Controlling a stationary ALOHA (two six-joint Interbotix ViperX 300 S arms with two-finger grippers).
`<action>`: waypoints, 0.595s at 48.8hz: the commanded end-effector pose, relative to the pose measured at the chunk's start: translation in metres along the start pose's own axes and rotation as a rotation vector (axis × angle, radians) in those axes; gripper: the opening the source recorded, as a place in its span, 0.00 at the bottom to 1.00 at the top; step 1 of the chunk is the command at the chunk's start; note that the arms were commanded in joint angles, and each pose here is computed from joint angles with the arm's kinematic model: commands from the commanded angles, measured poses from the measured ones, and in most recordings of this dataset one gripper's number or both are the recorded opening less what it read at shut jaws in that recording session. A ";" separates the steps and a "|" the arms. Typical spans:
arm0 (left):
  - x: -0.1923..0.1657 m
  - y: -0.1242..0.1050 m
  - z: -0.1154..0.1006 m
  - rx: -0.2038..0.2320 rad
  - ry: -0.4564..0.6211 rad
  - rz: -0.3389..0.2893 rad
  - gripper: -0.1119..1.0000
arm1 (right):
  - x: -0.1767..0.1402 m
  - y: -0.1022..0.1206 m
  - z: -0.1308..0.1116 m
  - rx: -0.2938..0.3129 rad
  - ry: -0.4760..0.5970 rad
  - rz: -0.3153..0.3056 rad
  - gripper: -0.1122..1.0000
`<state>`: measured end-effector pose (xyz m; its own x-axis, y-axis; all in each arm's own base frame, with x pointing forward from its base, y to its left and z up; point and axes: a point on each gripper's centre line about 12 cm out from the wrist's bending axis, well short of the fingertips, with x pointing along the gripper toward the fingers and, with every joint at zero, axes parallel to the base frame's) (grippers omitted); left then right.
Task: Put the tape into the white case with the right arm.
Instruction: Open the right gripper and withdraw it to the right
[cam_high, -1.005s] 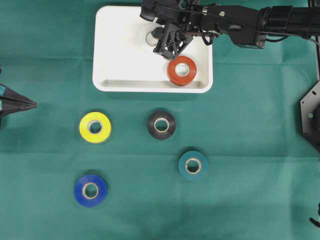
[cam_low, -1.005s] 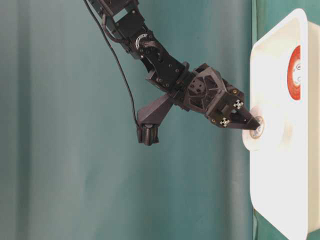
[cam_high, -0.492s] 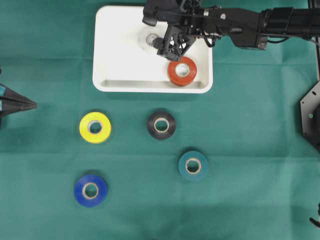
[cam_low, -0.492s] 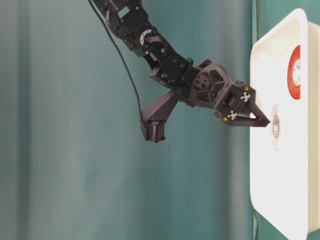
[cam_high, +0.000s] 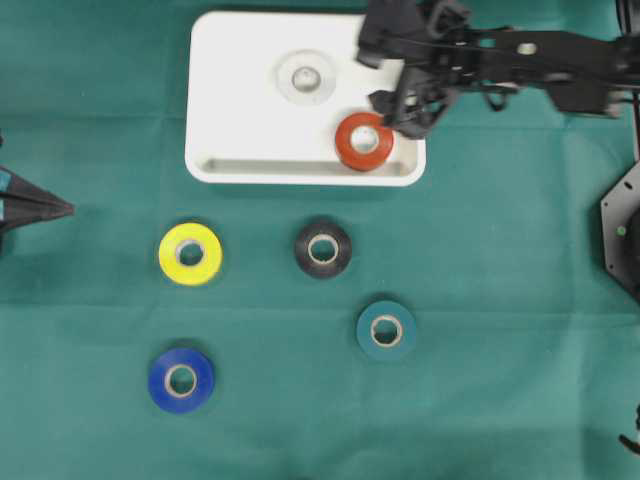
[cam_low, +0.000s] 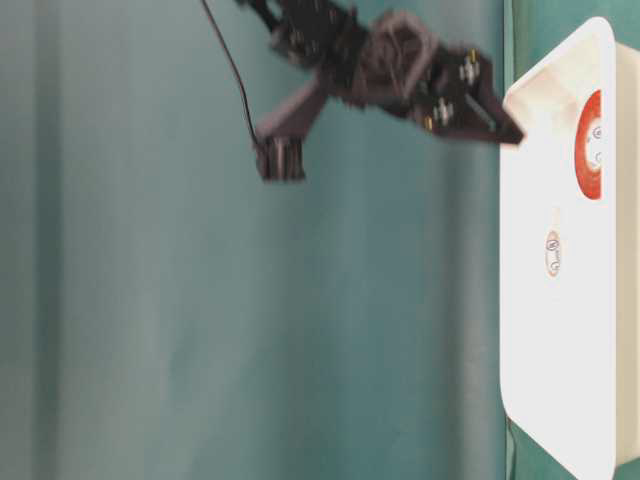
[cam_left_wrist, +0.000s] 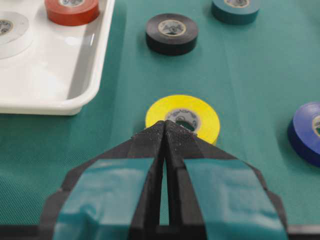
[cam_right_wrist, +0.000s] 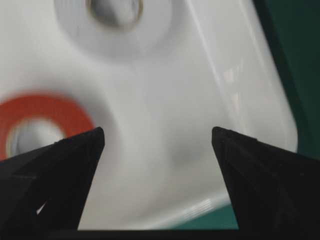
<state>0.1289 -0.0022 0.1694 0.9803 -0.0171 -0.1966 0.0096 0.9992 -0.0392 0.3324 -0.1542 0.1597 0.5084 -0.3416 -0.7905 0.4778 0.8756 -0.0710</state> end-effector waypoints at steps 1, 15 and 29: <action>0.001 0.000 0.004 -0.003 -0.009 0.001 0.10 | -0.021 -0.002 -0.005 0.003 -0.047 0.008 0.62; 0.000 0.000 0.004 -0.003 -0.011 0.001 0.10 | -0.048 -0.003 -0.051 0.002 -0.095 0.045 0.62; 0.000 0.000 0.005 -0.003 -0.012 0.001 0.10 | -0.074 -0.004 -0.093 0.007 -0.158 0.076 0.62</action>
<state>0.1289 -0.0022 0.1694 0.9803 -0.0171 -0.1966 0.0096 0.9992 -0.0392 0.2342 -0.1047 0.1560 0.6217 -0.3176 -0.7160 0.4387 0.8985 -0.0177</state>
